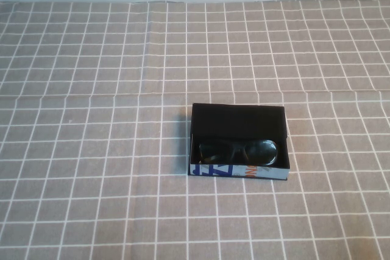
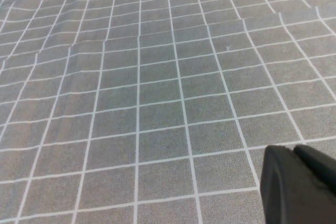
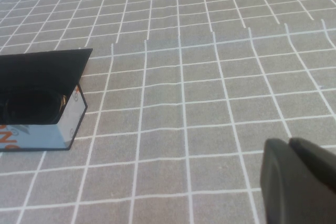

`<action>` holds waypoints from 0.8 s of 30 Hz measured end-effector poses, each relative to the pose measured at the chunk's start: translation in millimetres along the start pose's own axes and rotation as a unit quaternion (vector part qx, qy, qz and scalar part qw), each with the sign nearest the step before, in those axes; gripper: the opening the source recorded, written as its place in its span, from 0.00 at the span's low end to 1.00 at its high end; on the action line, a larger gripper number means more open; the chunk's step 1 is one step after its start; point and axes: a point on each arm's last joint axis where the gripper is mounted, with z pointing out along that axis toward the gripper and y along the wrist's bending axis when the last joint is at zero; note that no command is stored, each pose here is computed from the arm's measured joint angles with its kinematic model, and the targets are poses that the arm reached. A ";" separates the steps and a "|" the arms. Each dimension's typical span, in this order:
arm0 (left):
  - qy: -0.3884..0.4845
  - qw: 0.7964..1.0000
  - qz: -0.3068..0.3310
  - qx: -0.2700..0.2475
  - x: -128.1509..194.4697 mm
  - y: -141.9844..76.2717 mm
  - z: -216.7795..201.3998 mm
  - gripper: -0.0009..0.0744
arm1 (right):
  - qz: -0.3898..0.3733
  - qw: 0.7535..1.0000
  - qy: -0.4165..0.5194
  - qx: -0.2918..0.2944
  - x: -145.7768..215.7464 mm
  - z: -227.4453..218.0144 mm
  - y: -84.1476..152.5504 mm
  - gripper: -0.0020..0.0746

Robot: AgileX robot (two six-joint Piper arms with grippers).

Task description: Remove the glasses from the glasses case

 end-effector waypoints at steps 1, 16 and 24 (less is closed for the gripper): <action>0.000 1.000 0.000 0.000 0.0 0.0 0.0 0.01 | 0.003 1.000 -0.003 -0.001 -0.6 0.0 0.2 0.00; 0.000 1.000 0.000 0.000 0.0 0.0 0.0 0.01 | 0.067 0.974 -0.201 -0.082 -120.6 -69.5 30.0 0.00; 0.000 1.000 0.000 0.000 0.0 0.0 0.0 0.01 | 0.095 0.987 -0.090 -0.089 -122.4 -48.3 35.4 0.00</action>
